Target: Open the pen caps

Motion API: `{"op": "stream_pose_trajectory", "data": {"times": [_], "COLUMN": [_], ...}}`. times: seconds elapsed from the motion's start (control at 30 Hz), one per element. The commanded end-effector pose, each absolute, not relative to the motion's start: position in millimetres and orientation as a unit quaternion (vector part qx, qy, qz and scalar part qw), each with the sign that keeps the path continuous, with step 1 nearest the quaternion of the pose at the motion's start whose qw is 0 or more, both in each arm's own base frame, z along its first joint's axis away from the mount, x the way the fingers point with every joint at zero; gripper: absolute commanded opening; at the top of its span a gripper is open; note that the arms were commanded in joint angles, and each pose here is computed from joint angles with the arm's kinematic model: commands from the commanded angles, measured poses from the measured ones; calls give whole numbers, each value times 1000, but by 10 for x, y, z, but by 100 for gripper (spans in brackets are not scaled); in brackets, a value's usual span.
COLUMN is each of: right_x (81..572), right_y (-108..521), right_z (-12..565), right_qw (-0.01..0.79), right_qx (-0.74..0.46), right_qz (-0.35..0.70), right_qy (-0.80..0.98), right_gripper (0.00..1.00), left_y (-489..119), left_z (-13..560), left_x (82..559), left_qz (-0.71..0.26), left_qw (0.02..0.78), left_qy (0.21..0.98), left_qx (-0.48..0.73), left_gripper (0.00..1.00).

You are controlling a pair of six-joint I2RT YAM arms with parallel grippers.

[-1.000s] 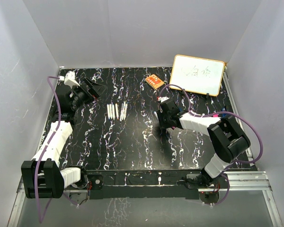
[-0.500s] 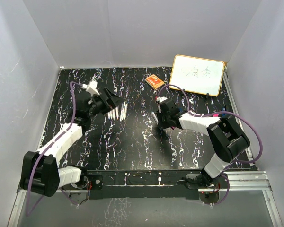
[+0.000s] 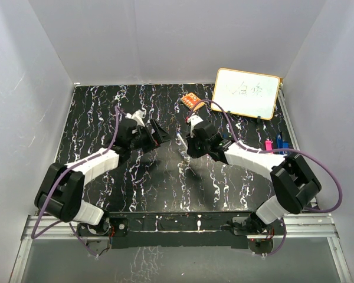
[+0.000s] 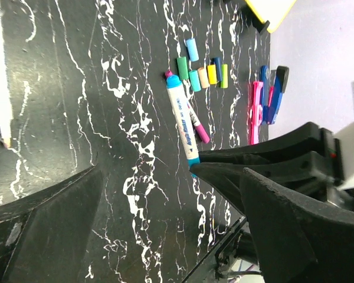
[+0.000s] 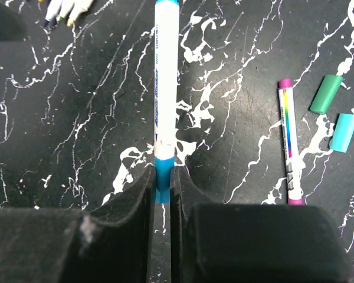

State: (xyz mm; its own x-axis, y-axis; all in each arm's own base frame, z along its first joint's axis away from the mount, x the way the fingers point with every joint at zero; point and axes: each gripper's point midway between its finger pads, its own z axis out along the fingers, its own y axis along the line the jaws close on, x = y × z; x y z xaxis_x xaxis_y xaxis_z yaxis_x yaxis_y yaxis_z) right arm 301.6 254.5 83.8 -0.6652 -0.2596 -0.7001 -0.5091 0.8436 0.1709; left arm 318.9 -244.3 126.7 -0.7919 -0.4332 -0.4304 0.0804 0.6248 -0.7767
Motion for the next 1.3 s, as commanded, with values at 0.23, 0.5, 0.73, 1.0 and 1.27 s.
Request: {"op": "stream_pose_trajectory", "data": {"times": [0.23,0.5,0.73,1.0,1.27], "right_x": [3091,3051,3042,3057,3053], "right_y": [2854,2894,2902,2909,2917], "right_z": [1520,1644,1689,1702,1745], "right_qw": [431,445,450,453,456], "right_qx": [-239,-243,-242,-238,-238], "right_qz": [230,243,247,249,254], "right_qy": [839,827,823,822,819], "right_gripper": [0,0,0,0,0], "left_y": [-2941,-3154,-3227,-3246,-3254], "left_z": [1400,1377,1404,1416,1423], "left_x": [3286,3301,3286,3263,3253], "left_qz": [-464,-479,-493,-498,-501], "left_qw": [312,305,307,306,305], "left_qy": [825,819,810,808,807], "left_qx": [-83,-79,-77,-74,-72], "left_gripper": [92,83,63,30,0]}}
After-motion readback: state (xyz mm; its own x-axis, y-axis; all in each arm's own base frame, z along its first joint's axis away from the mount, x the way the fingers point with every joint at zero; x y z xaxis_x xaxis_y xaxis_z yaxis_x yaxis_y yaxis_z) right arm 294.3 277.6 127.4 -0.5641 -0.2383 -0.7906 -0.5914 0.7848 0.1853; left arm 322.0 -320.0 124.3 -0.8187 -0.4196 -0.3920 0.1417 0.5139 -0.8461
